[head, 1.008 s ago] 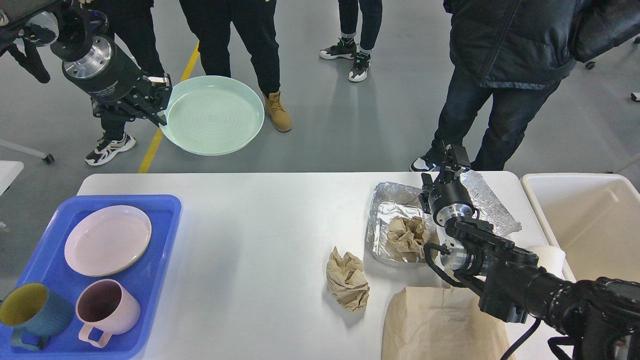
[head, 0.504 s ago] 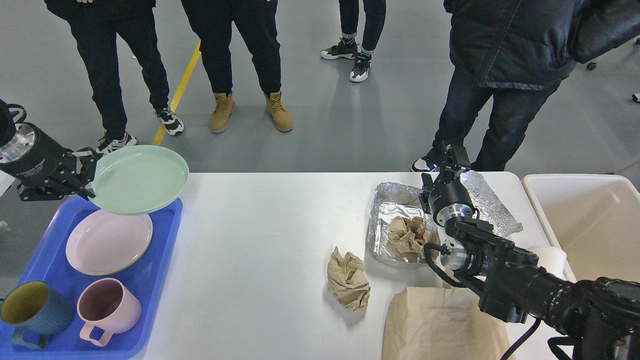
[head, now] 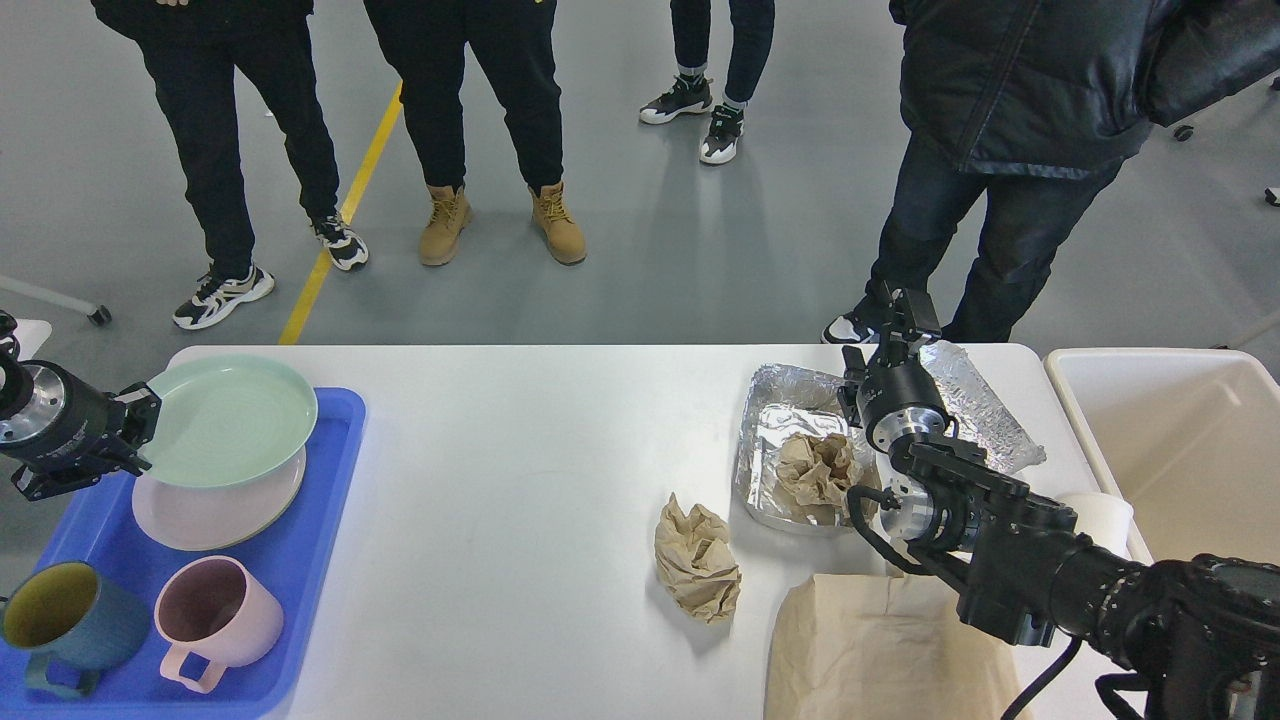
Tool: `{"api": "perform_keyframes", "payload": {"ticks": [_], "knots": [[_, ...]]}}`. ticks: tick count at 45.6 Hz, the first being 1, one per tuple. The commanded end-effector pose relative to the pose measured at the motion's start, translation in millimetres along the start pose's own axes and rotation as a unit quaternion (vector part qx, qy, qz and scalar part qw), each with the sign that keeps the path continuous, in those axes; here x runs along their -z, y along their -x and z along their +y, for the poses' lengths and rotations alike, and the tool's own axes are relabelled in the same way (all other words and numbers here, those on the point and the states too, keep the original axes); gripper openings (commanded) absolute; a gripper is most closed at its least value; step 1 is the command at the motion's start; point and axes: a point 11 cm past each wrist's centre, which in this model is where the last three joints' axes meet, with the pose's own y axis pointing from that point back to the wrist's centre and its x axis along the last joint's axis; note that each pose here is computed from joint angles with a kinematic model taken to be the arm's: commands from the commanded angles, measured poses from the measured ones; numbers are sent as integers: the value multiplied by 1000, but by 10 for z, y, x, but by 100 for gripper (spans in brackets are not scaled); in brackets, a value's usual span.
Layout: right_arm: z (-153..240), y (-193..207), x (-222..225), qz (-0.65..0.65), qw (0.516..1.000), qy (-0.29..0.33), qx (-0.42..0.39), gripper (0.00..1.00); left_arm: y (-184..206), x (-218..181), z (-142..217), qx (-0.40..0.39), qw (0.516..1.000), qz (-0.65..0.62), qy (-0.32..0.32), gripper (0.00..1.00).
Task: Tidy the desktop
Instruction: 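Lower the mint-green plate onto the white plate and open the left gripper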
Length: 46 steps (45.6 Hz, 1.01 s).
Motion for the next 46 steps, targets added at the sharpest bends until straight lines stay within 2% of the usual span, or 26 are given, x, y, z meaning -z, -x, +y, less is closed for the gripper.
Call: {"api": "perform_keyframes", "payload": {"ticks": [1,19,34,41,46], "knots": [[0,0,0,0,1000,0,0,100,7,112,-115,-25,999,15,-14,0],[0,0,0,0,1000,0,0,100,174,268,-386,-40,998,20,-43,0],[0,0,0,0,1000,0,0,100,175,212,-402,-49,998,18,-40,0],[0,0,0,0,1000,0,0,100,181,170,-421,-53,998,15,-39,3],[0,0,0,0,1000,0,0,100,177,171,-419,-53,998,15,-39,9]]}}
